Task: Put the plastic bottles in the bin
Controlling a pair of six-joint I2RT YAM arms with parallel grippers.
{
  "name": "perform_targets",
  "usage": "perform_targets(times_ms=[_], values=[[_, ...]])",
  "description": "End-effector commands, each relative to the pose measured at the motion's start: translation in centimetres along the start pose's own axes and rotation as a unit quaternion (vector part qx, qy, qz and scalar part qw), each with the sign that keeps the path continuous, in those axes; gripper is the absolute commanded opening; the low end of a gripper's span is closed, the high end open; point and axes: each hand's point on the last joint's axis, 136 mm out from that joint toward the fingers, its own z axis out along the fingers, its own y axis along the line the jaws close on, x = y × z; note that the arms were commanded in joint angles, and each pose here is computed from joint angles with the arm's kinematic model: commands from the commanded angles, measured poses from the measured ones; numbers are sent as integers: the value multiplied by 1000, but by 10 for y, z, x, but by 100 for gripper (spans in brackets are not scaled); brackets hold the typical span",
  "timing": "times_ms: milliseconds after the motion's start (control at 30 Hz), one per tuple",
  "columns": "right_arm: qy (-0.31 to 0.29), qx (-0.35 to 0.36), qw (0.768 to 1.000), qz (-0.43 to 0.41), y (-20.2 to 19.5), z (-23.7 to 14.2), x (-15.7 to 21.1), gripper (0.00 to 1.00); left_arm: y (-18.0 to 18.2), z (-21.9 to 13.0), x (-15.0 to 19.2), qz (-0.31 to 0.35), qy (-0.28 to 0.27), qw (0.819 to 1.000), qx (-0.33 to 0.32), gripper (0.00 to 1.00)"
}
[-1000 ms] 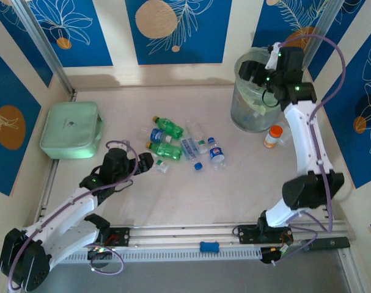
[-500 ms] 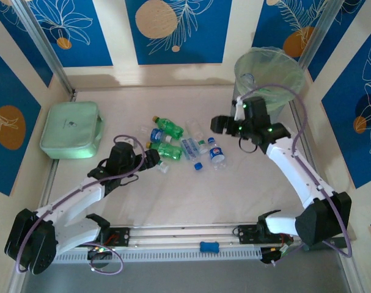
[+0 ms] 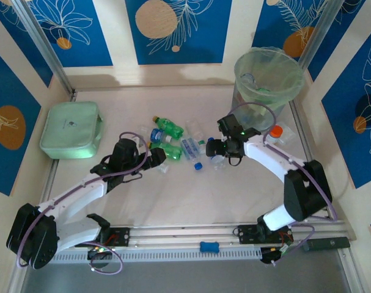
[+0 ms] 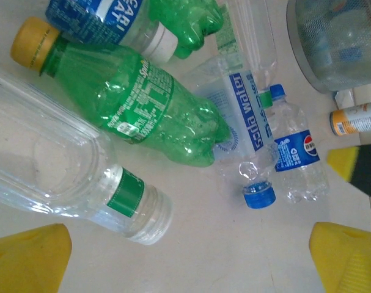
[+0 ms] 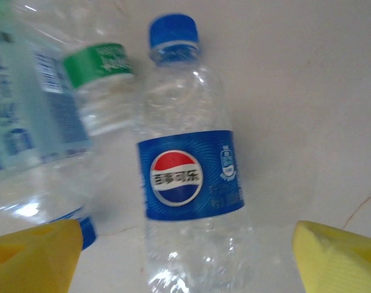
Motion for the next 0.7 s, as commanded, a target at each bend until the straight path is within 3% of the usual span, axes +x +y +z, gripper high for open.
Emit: perform_targets(times_ms=[0,300,667], values=[[18,32,998,-45,4,12,2,86,-5,1,3,0,14,1000,-7,99],[65,92,990,-84,-4,44,14,71,-16,-3,11,14,-7,1000,-14,99],[61,70,994,-59,-1,43,21,50,-21,0,9,28,-14,999,-29,99]])
